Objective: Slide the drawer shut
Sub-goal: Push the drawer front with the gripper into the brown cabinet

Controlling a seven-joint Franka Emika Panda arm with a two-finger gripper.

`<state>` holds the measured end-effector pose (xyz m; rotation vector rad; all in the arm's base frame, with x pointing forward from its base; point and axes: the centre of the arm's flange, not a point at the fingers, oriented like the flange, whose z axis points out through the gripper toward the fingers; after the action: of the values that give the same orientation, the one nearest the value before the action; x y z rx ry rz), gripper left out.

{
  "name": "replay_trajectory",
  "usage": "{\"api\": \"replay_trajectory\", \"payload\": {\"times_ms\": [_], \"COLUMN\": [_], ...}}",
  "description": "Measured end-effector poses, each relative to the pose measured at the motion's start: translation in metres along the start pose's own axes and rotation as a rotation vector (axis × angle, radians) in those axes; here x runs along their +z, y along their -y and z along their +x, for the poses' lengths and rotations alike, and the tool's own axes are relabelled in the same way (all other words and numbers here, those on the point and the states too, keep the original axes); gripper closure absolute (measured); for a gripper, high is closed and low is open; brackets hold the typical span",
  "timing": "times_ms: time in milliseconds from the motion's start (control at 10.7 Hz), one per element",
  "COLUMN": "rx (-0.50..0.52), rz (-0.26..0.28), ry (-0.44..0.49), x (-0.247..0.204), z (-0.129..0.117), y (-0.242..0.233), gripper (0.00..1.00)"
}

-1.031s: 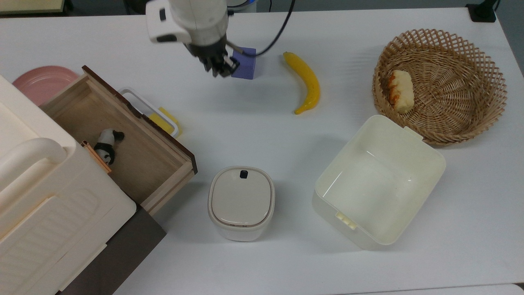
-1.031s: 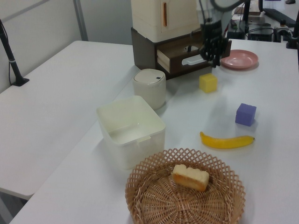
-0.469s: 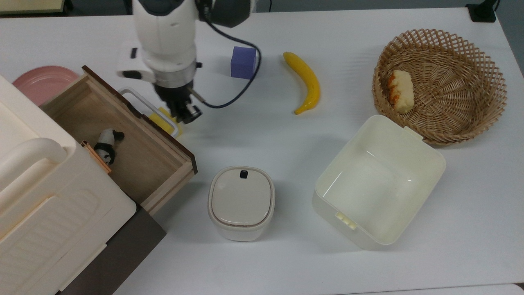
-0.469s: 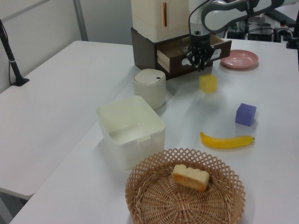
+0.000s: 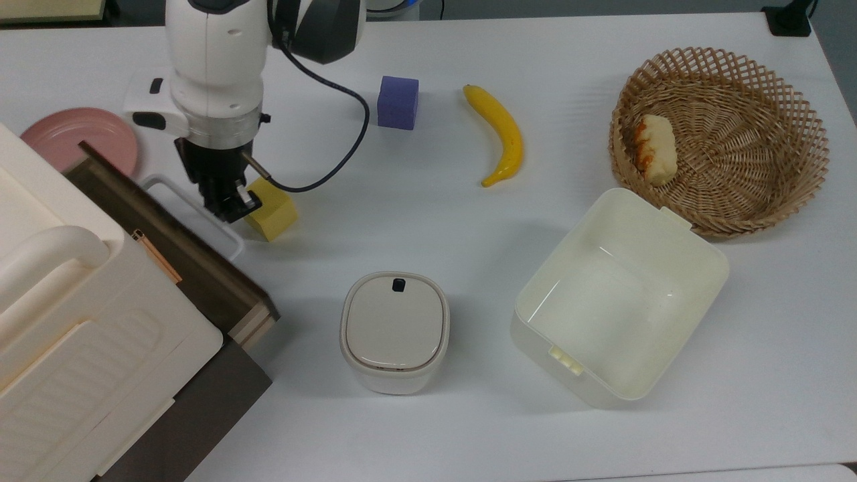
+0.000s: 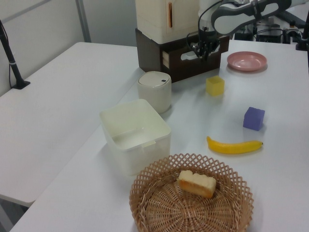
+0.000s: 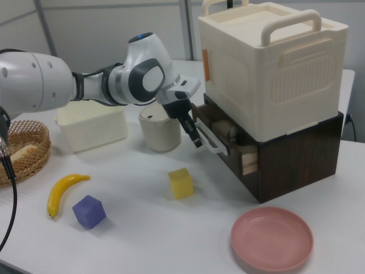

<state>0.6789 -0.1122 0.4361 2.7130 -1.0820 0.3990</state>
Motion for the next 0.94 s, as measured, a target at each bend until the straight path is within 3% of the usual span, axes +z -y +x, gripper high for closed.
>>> {"api": "replay_trajectory", "payload": {"times_ms": [375, 937], "rx": [0.016, -0.003], "rz": [0.034, 0.033], "ry": [-0.143, -0.138], "x": [-0.003, -0.016], "z": [0.036, 0.038], "y": [-0.016, -0.017], "gripper": [0.79, 0.73]}}
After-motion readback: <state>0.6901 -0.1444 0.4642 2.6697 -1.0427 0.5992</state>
